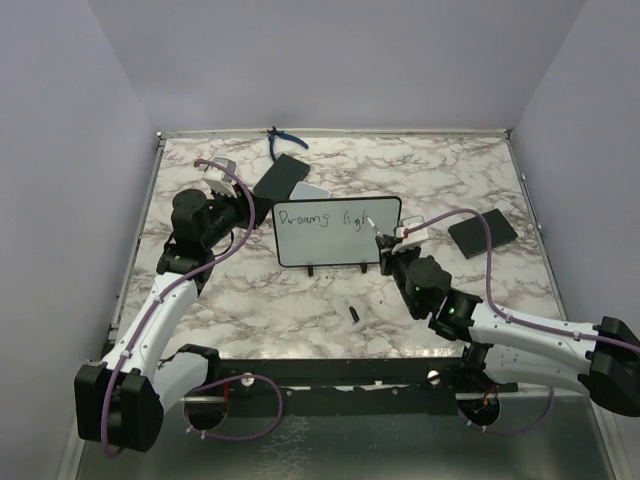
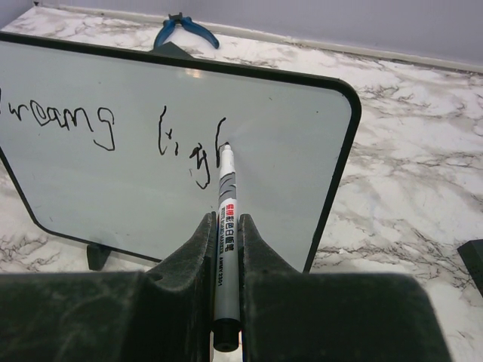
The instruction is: Write a sentence on the whiteboard
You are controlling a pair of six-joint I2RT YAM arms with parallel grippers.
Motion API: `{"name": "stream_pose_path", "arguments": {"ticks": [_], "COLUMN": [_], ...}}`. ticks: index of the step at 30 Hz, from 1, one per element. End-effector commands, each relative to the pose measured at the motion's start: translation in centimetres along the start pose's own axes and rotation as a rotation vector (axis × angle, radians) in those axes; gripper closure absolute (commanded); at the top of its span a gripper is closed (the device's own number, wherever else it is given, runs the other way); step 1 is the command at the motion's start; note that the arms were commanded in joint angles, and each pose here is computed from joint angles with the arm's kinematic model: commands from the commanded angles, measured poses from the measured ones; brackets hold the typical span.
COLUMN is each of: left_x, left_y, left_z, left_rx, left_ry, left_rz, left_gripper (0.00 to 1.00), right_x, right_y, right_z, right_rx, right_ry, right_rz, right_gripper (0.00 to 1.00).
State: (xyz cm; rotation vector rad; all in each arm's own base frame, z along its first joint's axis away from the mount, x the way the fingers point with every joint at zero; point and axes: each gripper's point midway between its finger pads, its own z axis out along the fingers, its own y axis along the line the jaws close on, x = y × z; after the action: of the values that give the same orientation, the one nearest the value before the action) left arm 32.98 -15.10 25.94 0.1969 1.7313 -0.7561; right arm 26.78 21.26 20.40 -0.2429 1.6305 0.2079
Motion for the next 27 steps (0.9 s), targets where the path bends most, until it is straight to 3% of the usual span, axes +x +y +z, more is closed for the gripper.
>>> {"name": "stream_pose_path", "arguments": {"ticks": [1, 13, 27], "left_x": [-0.4, -0.4, -0.3], "left_y": [-0.4, -0.4, -0.4], "left_z": [-0.3, -0.3, -0.2], "left_rx": [0.012, 0.012, 0.012], "left_ry": [-0.023, -0.024, -0.022], "left_rz": [0.019, 0.018, 0.016], "left_gripper": [0.7, 0.7, 0.7], "right_x": [0.0, 2.0, 0.5], "right_y": [-1.3, -1.3, 0.3], "right_z": [-0.4, -0.6, -0.5], "right_rx": [0.049, 0.052, -0.05], "right_ry": [-0.008, 0.048, -0.004], "right_rz": [0.007, 0.009, -0.003], "right_gripper": [1.0, 0.99, 0.99]}}
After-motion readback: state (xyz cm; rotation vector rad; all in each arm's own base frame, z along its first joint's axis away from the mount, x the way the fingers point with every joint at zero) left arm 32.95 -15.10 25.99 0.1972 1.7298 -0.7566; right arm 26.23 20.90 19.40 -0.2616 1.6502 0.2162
